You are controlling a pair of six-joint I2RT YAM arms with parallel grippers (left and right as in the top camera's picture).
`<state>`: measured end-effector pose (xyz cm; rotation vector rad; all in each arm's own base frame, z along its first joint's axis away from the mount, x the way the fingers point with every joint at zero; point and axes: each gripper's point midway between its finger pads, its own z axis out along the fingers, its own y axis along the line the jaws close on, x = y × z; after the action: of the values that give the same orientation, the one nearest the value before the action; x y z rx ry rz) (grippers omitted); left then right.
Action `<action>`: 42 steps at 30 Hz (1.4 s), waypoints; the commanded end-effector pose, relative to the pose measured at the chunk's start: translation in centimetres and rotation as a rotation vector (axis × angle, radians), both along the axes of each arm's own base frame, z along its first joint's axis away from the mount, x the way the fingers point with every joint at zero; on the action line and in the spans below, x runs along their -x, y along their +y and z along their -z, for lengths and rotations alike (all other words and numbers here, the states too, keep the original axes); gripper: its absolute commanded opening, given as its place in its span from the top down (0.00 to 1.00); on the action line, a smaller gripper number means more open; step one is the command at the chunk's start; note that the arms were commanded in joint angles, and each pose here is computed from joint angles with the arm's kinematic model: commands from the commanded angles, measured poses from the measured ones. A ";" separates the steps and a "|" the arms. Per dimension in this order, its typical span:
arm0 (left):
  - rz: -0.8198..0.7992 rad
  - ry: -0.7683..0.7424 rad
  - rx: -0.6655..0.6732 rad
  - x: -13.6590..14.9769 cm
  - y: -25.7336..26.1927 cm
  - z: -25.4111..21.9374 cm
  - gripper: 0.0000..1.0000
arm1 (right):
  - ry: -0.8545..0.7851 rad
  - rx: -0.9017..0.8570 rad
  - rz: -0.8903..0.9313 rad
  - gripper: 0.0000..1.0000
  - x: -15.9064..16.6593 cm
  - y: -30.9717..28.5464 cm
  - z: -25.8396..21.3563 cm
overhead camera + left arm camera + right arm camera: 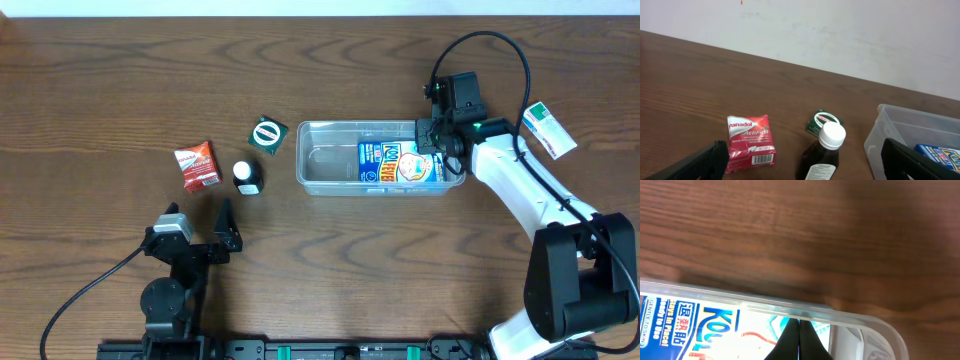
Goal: Pack container
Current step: 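Open right gripper and push the box flat against the container side, then move right gripper to the white-green Panadol box and grasp it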
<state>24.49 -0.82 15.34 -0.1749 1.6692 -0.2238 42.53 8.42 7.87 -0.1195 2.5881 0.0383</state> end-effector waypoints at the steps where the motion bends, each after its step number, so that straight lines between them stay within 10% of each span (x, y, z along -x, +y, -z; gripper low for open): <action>1: 0.004 0.047 -0.013 0.1 0.0 1.6 0.02 | -0.010 0.035 -0.016 0.99 -0.2 -0.7 0.0; 12: 0.004 0.047 -0.013 0.1 0.0 1.6 0.02 | -0.124 -0.053 -0.068 0.91 1.2 1.0 -7.6; 24: 0.004 0.047 -0.013 0.1 0.0 1.6 0.02 | -0.364 0.078 0.203 0.13 1.9 -10.2 -17.6; 42: 0.004 0.047 -0.013 0.1 0.0 1.6 0.02 | -0.166 -0.230 0.398 0.01 1.5 -25.7 -6.8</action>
<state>24.48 -0.83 15.35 -0.1742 1.6689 -0.2239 40.27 -17.73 16.13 0.4863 2.3610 0.0010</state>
